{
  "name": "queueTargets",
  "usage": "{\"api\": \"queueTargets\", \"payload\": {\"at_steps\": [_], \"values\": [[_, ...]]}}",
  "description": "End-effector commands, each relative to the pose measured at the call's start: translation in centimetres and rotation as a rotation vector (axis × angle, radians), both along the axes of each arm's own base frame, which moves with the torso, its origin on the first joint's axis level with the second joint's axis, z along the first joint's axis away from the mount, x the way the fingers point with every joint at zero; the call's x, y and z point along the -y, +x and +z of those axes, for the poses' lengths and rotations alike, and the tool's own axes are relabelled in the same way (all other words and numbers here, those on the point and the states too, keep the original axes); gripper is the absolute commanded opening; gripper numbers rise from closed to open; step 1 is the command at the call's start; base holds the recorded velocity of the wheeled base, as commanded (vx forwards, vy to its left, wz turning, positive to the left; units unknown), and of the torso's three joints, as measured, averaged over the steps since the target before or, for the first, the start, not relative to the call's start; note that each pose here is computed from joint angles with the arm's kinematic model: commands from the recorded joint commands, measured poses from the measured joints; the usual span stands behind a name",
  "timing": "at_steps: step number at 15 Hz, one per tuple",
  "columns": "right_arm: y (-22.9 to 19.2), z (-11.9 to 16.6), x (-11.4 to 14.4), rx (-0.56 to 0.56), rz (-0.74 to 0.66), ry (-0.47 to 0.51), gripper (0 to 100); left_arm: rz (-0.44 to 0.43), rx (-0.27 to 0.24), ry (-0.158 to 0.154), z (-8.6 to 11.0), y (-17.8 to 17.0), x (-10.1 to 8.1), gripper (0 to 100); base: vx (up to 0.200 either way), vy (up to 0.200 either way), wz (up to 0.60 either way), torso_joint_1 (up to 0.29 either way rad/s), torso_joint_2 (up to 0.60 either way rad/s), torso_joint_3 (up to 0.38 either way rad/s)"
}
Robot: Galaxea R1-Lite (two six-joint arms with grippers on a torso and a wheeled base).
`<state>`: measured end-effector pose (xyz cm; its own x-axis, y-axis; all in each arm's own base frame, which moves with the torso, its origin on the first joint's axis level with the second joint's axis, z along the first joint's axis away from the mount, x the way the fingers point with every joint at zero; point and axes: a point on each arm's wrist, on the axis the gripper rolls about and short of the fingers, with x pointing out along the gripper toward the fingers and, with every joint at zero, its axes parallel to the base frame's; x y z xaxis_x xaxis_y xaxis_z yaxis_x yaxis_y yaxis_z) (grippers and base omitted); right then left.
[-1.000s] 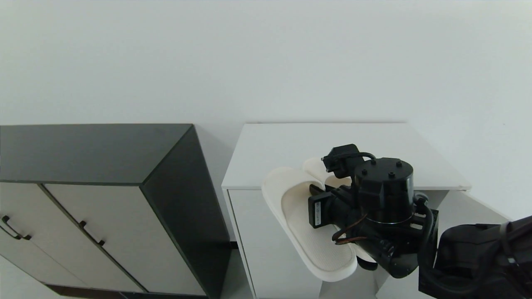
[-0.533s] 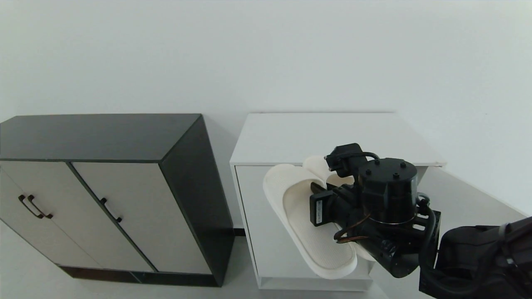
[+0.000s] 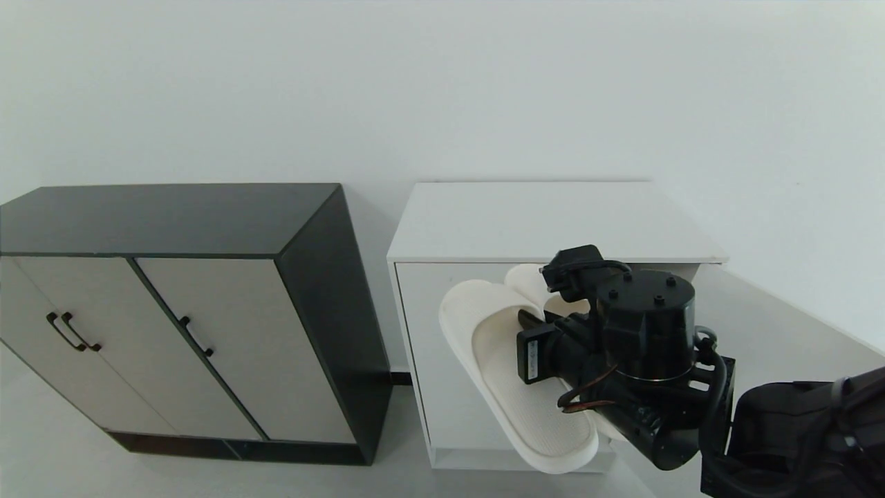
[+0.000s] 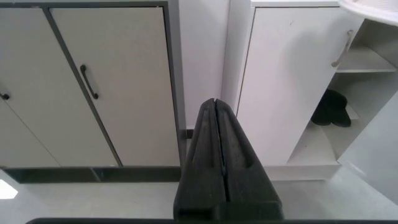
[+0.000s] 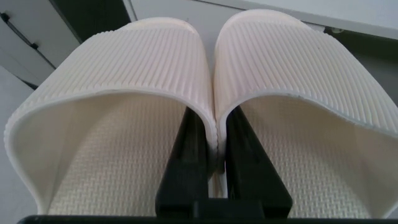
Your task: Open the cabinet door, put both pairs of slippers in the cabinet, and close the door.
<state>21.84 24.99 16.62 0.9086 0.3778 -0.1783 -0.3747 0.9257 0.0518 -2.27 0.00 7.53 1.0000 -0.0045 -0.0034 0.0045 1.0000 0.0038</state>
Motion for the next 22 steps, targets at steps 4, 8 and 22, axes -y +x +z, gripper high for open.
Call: {"api": "queueTargets", "payload": {"at_steps": [4, 8, 22], "values": [[0.1, -0.1, 0.0, -0.003, -0.002, -0.004, 0, 0.0, 0.0, 0.001, 0.0, 0.0, 0.0, 0, 0.0, 0.0, 0.0, 0.0, 0.0, 0.0], [0.2, -0.2, 0.1, -0.005, -0.005, -0.006, 0, 0.0, 0.0, 0.001, 0.0, 0.0, 0.0, 0, 0.0, -0.1, 0.0, 0.002, 0.0, 0.001], [-1.0, -0.3, 1.3, -0.02, 0.019, -0.021, 0, 0.0, 0.0, 0.001, 0.0, 0.0, 0.0, 0, 0.0, -0.171, 0.0, 0.002, 0.0, 0.003]]}}
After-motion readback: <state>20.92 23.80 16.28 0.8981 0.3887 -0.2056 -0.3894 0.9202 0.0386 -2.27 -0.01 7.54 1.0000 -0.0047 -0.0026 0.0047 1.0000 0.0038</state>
